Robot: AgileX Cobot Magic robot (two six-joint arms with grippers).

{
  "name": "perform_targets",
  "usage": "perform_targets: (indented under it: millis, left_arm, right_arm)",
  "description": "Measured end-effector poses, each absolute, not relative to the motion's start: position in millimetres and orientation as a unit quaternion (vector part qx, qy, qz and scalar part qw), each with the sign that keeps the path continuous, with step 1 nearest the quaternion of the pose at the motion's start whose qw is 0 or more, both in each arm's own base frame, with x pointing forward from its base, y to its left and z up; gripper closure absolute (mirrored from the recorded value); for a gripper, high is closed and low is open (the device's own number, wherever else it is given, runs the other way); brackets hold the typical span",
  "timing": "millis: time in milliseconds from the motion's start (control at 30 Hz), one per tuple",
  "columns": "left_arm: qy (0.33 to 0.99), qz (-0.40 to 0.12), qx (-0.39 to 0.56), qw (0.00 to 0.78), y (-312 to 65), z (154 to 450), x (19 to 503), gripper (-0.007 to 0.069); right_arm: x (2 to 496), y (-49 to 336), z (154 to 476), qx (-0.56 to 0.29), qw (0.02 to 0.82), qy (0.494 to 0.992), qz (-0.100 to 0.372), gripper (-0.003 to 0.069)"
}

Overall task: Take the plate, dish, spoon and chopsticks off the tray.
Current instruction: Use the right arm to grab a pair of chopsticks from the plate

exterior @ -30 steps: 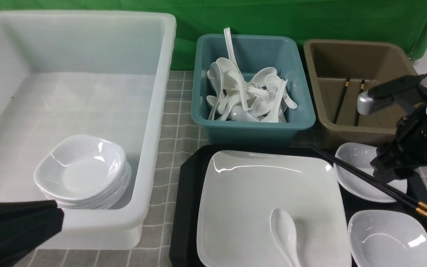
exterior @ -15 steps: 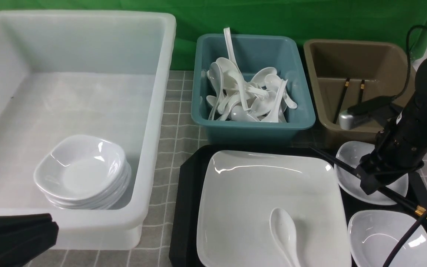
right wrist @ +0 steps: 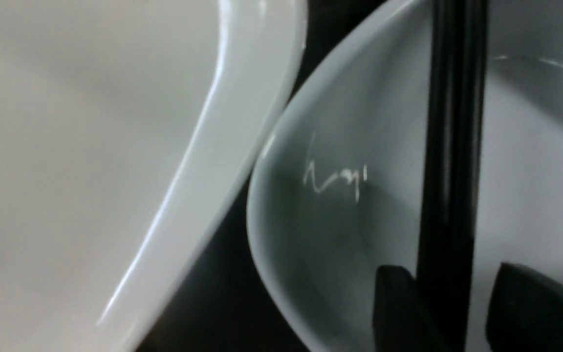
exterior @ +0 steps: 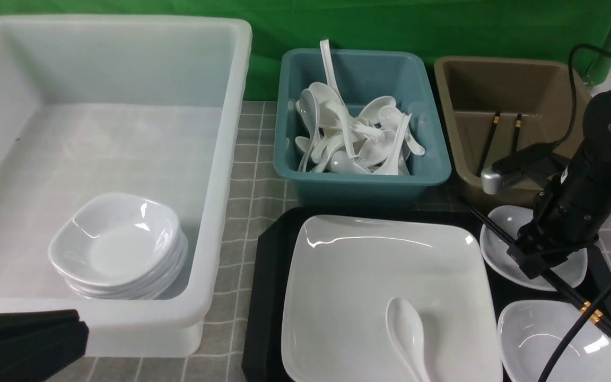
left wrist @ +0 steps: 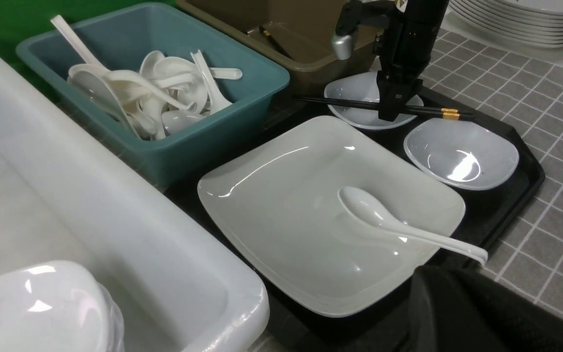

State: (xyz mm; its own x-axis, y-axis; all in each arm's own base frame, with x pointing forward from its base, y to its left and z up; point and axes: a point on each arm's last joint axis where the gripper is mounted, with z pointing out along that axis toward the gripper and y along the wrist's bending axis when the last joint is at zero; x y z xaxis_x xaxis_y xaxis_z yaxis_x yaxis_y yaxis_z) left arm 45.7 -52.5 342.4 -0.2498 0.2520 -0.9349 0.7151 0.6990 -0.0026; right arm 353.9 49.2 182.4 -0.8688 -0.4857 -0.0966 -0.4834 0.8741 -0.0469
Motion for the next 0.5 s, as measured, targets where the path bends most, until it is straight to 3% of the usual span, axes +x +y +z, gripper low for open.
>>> perform_targets:
  millis: [100,167,400,500]
  left_arm:
    - [0.759,-0.222,0.318,0.523,-53,343,46,0.0604]
    - [0.759,-0.223,0.318,0.523,-53,343,46,0.0604]
    - [0.758,-0.226,0.317,0.523,-53,343,45,0.0604]
    - [0.754,-0.226,0.313,0.531,-53,344,46,0.0604]
  right_arm:
    - [353,49,182,-0.264,0.047,0.963,-0.009,0.0496]
    - [351,50,182,-0.274,0.036,0.961,-0.005,0.0515]
    - [341,57,197,-0.3,0.027,0.954,-0.004,0.0514]
    - [324,75,223,-0.375,0.034,0.927,-0.005,0.0514]
